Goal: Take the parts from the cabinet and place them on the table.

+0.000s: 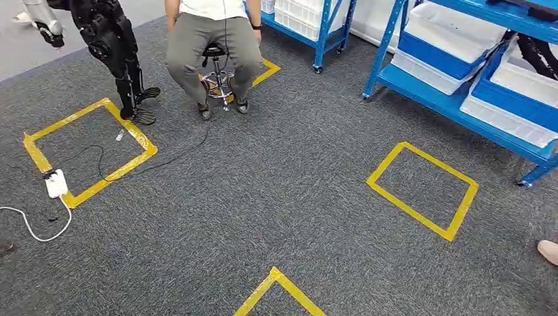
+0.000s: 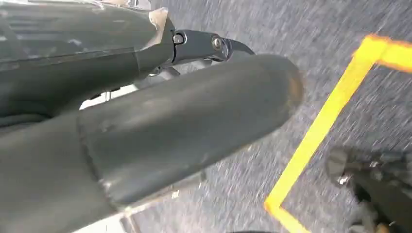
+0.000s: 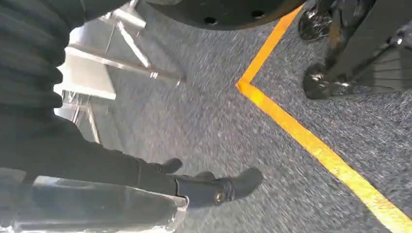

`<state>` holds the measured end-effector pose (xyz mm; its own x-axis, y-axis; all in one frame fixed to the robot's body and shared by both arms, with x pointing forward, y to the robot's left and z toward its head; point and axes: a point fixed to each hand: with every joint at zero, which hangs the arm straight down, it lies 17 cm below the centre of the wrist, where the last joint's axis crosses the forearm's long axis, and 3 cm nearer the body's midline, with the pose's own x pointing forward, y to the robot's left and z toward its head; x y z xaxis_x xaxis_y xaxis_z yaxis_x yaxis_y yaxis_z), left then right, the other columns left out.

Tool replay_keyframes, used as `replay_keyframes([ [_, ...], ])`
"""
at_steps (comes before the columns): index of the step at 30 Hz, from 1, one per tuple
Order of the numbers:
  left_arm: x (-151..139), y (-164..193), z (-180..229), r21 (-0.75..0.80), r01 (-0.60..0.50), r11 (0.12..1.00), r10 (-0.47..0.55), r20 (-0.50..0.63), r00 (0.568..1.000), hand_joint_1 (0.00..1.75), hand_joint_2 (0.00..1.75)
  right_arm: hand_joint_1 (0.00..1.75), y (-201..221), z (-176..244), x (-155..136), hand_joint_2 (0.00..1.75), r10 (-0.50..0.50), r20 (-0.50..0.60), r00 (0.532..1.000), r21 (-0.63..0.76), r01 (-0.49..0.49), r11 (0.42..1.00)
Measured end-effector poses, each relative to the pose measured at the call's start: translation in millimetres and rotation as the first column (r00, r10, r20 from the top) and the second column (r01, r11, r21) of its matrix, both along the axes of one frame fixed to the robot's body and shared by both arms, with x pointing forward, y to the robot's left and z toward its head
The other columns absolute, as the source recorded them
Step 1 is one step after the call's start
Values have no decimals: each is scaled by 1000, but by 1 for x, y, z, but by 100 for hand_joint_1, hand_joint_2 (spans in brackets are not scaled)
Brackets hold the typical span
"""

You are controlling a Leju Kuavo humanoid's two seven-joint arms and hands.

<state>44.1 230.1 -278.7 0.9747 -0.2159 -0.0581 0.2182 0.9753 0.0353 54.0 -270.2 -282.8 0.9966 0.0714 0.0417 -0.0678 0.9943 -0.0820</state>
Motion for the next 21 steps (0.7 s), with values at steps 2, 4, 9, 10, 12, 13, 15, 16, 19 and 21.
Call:
replay_keyframes([
  [2,0,0,0,1,3,1000,-3,0,1000,0,0,0,0,0,1,175,0,1,1000,0,0,1000],
  [4,0,0,0,1,4,1000,-4,0,1000,0,0,0,0,0,-1,175,0,-2,1000,-1,0,1000],
  [9,0,0,0,2,10,1000,-10,1,1000,0,0,0,-3,0,3,175,0,6,1000,-5,0,1000],
  [10,1,1,0,2,12,1000,-12,3,1000,0,0,0,-3,0,2,175,1,4,1000,-5,-1,1000],
  [12,6,1,1,4,12,1000,-12,10,1000,0,0,0,-3,0,0,175,2,1,1000,-5,-2,1000],
  [13,7,1,1,4,12,1000,-12,11,1000,0,0,0,-1,0,0,175,2,1,1000,-3,-2,1000],
  [15,4,1,0,4,14,1000,-14,7,1000,0,0,0,-1,0,1,175,2,2,1000,-2,-2,1000],
  [16,4,1,0,4,15,1000,-15,7,1000,0,0,0,-1,0,1,175,0,3,1000,-1,0,1000],
  [19,1,2,0,5,16,1000,-16,2,1000,0,0,0,0,0,-1,175,0,0,1000,-1,0,1000],
  [21,1,3,0,7,17,1000,-17,3,1000,0,0,0,1,0,-1,175,0,0,1000,1,0,1000],
])
